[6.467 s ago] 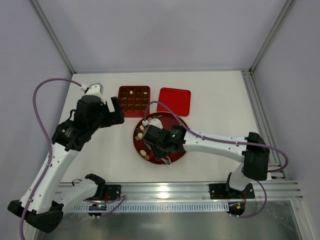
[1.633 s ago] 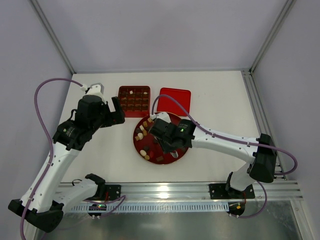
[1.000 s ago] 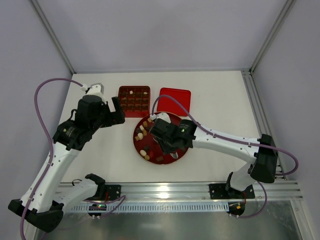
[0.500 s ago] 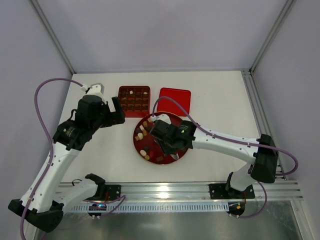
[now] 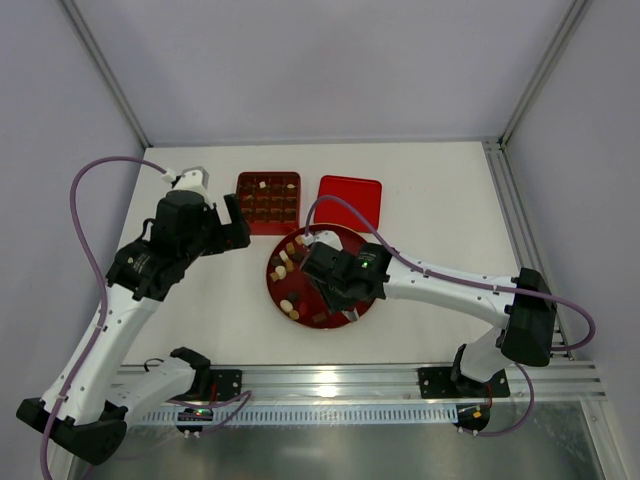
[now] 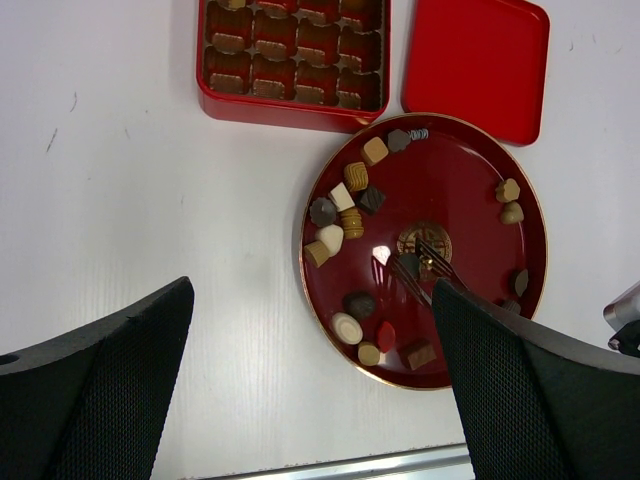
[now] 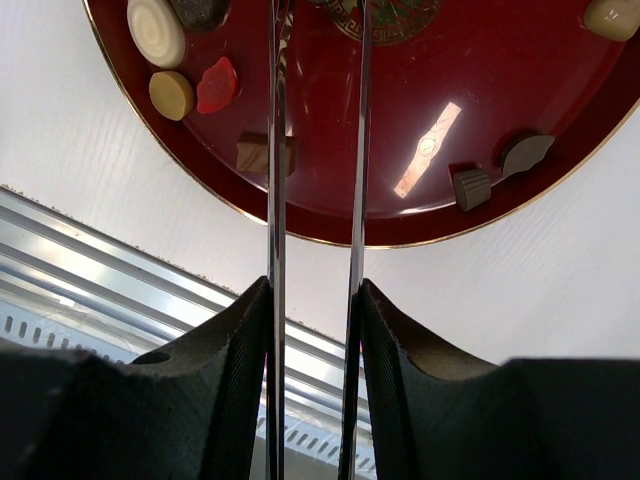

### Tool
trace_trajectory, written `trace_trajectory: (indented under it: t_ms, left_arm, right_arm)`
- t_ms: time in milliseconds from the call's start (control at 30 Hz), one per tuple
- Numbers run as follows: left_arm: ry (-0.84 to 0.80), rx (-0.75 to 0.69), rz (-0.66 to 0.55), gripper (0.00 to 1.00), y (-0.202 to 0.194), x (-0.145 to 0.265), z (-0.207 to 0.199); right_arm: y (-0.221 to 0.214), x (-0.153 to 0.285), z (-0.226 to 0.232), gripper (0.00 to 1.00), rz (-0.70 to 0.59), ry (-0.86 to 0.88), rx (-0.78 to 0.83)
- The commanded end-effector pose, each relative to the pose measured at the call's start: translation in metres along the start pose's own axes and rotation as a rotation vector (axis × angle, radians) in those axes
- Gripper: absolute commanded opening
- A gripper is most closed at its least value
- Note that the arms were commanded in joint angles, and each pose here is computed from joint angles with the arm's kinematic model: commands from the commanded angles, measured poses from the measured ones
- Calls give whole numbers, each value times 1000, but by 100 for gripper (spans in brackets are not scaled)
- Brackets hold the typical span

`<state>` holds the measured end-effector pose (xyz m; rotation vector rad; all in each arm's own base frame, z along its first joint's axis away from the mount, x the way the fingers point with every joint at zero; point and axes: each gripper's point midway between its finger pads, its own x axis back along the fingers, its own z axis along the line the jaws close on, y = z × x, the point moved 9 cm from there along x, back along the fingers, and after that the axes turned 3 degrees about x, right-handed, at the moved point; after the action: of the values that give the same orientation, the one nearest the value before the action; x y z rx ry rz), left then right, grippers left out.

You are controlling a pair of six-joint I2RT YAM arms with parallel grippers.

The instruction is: Pack the chocolate

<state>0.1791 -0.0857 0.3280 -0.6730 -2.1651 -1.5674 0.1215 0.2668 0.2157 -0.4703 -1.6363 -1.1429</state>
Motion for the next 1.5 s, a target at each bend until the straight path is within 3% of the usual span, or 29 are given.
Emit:
trace_trajectory:
  t_ms: [0,333,967,1267,1467]
  left_arm:
    - [-20,6,-22,100,4,-3,-4]
    - [-18,3,-25,100,5,-2,-3]
    - [-26,8,-34,100,8,1,-5]
    - [-27,3,-44,100,13,7,-5]
    - [-27,-1,-47,100,16,13,-5]
  right_arm:
    - [6,5,2,41,-40,29,-22]
    - [9,10,1,34,-56,27,-23]
    - [39,36,-5,34,-171,7,-47]
    - [105,40,-21,34,-350,10,-81]
    - [156,20,-30,34,-452,15,-99]
